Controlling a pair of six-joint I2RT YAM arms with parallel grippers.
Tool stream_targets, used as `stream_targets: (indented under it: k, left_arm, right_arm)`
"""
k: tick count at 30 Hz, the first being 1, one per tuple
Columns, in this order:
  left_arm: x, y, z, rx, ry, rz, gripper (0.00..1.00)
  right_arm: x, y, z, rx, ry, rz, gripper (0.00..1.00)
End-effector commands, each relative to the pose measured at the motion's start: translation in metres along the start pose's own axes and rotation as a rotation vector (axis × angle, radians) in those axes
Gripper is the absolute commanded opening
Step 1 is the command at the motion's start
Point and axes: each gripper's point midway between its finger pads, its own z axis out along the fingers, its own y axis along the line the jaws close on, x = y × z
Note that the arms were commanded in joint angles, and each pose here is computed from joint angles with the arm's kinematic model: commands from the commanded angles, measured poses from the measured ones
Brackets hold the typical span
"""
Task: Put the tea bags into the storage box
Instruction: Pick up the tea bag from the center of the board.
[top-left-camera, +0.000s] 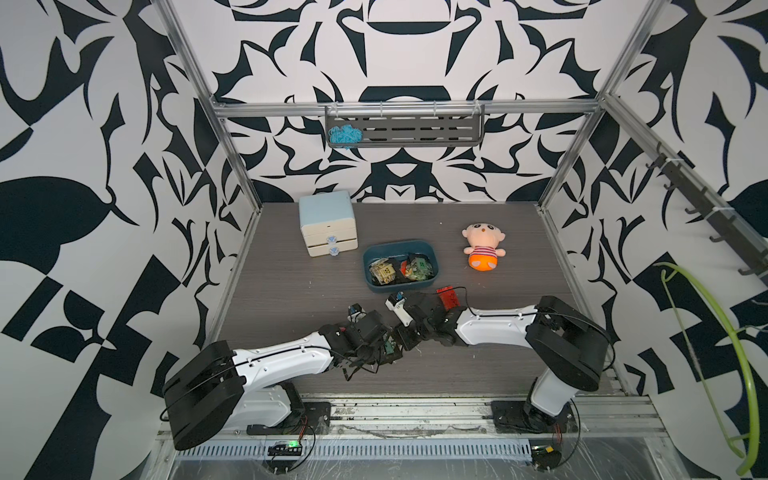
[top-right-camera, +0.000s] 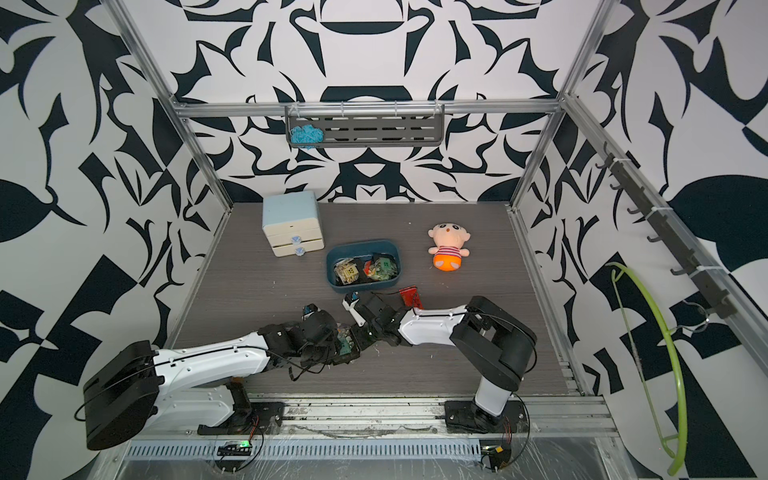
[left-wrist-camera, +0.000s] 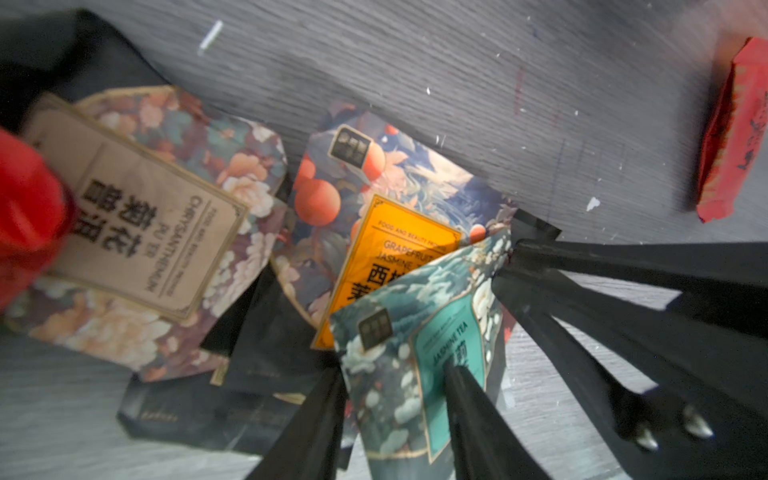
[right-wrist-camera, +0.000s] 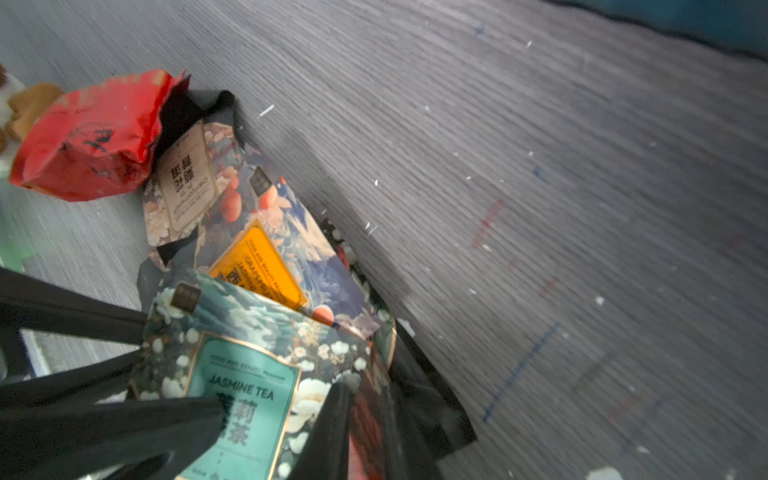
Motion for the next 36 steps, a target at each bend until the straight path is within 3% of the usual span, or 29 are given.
stream_targets:
  k: [1, 8, 13, 19, 23, 28, 31, 36]
  left_arm:
    - [-0.005, -0.015, -0.003, 0.051, -0.017, 0.006, 0.42]
    - [-0.009, -0.033, -0.005, 0.136, -0.032, -0.016, 0.34]
    - [-0.014, -0.033, -0.005, 0.114, -0.054, -0.012, 0.28]
    - [-0.013, -0.032, -0.006, 0.097, -0.046, 0.001, 0.12]
    - [-0.014, -0.039, -0.015, 0.120, -0.044, 0.025, 0.01]
    - [-0.027, -0.060, -0.042, 0.158, -0.083, 0.104, 0.00]
    - [-0.046, -0.072, -0.063, 0.125, -0.150, 0.180, 0.00]
    - [-0.093, -0.095, -0.080, 0.043, -0.250, 0.276, 0.00]
  right_arm:
    - [-0.006, 0.004, -0.002, 0.009, -0.002, -0.019, 0.19]
    - [-0.006, 0.006, -0.002, 0.000, -0.003, -0.020, 0.19]
    - [-0.007, 0.005, -0.002, 0.006, -0.011, -0.020, 0.19]
    - [-0.012, -0.003, -0.014, 0.054, -0.070, -0.028, 0.19]
    - [-0.021, -0.021, -0.041, 0.158, -0.194, -0.026, 0.22]
    - [-0.030, -0.070, -0.095, 0.444, -0.395, 0.060, 0.36]
    - [-0.027, -0.093, -0.123, 0.579, -0.468, 0.110, 0.43]
    - [-0.025, -0.102, -0.142, 0.637, -0.525, 0.139, 0.45]
